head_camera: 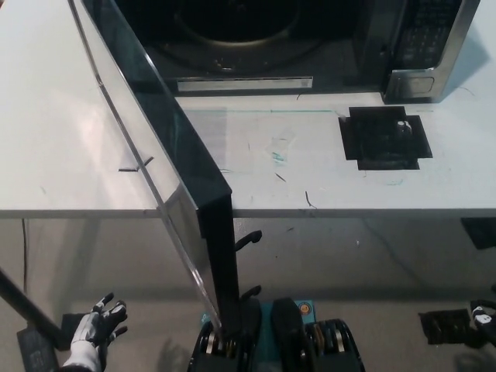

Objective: A microwave is kept infront of the robot with its door slightly ajar. The robot uses its right hand to push the door towards the left to open it.

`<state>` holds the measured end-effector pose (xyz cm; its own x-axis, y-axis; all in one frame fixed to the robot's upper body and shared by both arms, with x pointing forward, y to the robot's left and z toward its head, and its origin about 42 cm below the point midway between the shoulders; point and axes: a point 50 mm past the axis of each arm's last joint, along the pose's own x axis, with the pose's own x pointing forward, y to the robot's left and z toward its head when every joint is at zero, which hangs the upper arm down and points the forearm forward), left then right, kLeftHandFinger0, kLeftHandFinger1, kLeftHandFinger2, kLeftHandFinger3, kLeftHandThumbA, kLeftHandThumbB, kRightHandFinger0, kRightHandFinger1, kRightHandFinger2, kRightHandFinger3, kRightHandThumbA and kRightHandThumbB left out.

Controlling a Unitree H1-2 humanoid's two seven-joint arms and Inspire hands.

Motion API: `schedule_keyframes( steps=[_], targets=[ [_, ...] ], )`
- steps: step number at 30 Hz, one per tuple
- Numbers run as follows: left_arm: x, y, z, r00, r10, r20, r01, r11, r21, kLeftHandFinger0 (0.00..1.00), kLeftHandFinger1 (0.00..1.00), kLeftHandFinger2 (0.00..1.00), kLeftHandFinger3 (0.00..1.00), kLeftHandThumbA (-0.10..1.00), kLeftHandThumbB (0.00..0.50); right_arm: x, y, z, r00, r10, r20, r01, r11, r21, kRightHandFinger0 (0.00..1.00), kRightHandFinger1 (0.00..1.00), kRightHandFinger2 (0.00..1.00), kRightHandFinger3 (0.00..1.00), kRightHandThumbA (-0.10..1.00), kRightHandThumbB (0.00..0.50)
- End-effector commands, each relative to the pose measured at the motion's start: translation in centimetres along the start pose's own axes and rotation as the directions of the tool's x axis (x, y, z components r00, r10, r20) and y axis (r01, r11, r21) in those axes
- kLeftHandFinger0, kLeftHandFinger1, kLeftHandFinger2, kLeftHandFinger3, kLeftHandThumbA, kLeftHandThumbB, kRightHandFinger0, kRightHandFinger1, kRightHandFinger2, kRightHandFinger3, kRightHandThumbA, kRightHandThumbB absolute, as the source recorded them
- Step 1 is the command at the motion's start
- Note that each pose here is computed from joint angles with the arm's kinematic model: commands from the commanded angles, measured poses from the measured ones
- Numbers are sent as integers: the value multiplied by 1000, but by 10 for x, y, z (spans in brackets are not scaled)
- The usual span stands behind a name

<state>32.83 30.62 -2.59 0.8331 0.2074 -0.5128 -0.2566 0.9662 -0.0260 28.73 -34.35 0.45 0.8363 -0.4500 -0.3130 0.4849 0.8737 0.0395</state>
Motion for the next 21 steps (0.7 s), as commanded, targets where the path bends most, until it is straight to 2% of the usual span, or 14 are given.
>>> schedule_keyframes(
  steps=[1, 3, 5, 8, 10, 12, 15, 17, 21],
  targets=[
    [2, 1, 14, 998, -4, 65, 4, 1000, -4, 947, 896, 906, 970, 368, 112, 1, 6, 17, 995, 4, 97, -6, 1000, 20, 266, 369, 497, 704, 715, 180],
    [2, 1, 14, 998, -2, 64, 2, 1000, -1, 950, 899, 906, 970, 370, 118, 0, 6, 17, 995, 4, 98, -6, 1000, 22, 273, 382, 514, 707, 722, 174],
    [3, 2, 14, 998, 2, 61, -3, 1000, 13, 980, 936, 931, 992, 394, 123, -4, 8, 14, 996, -1, 94, -2, 999, 33, 300, 418, 533, 717, 760, 192],
    [3, 1, 15, 998, 2, 56, -3, 1000, 19, 1000, 945, 952, 1000, 398, 126, -8, 8, 11, 996, -18, 89, 14, 999, 42, 265, 403, 525, 709, 768, 199],
    [4, 2, 16, 999, 3, 54, -4, 1000, 11, 982, 936, 933, 1000, 393, 134, -7, 9, 11, 996, -16, 88, 13, 999, 43, 279, 408, 530, 710, 775, 198],
    [5, 2, 18, 998, 10, 54, -10, 1000, 3, 962, 936, 922, 992, 385, 139, -6, 11, 12, 996, -18, 88, 15, 999, 38, 290, 419, 541, 711, 793, 220],
    [5, 1, 20, 998, 7, 67, -6, 1000, -18, 895, 876, 885, 965, 358, 141, -6, 11, 13, 996, -14, 92, 10, 999, 45, 281, 419, 544, 684, 819, 251],
    [5, 0, 19, 998, 6, 68, -5, 1000, -10, 922, 888, 891, 960, 358, 124, -6, 10, 13, 995, -10, 94, 6, 999, 47, 297, 432, 551, 692, 825, 251],
    [5, 0, 20, 998, 9, 66, -8, 1000, -12, 918, 888, 879, 961, 362, 130, -4, 10, 13, 995, -11, 100, 7, 999, 44, 296, 425, 538, 668, 833, 281]
  ],
)
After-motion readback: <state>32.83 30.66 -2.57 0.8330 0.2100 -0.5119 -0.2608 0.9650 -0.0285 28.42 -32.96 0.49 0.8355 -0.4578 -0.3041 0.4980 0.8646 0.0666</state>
